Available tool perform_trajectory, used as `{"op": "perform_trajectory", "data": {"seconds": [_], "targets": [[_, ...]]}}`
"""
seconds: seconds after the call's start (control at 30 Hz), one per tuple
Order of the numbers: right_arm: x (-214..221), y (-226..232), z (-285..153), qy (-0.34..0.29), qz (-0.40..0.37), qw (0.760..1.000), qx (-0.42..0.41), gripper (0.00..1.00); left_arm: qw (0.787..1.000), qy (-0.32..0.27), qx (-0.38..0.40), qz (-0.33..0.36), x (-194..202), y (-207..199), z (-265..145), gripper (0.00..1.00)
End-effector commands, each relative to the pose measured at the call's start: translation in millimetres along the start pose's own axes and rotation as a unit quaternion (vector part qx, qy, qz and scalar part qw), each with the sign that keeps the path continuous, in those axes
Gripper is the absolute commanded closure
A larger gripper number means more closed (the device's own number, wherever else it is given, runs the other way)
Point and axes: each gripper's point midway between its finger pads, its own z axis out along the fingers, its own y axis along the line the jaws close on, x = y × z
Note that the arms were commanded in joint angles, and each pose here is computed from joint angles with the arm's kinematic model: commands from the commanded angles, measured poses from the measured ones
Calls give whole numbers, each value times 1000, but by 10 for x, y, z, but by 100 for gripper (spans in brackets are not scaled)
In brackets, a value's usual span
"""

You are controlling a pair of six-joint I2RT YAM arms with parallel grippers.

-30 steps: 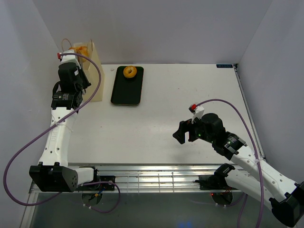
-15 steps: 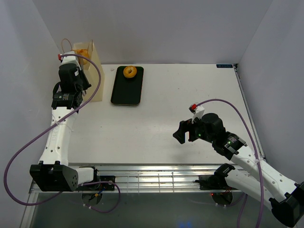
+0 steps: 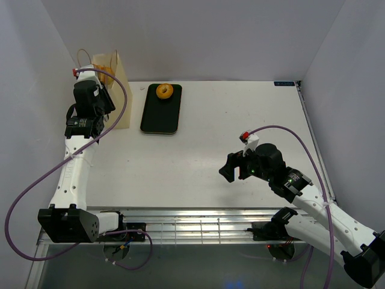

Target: Place the fake bread into the paper bag

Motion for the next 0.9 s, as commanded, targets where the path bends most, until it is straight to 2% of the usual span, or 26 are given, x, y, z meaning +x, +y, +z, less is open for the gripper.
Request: {"op": "perform_trajectory", "data": {"seconds": [0.0,0.4,0.63,0.87], "targets": [[-44,14,-18,-14,-5,1000,-5,10,1000,-27,12,-9,-150,-18,-98,55],[-40,21,-26,-15,-4,1000,-7,10,999,-32,16,-9,-192,-21,-164,54],[-40,29,-32,-16,-2,1000,-9,10,997,-67,25,-19,-508,-38,-399,54],[-53,35,-36,-17,-1,1000,-10,10,992,-97,72,-35,-841,-192,-697,54]]}}
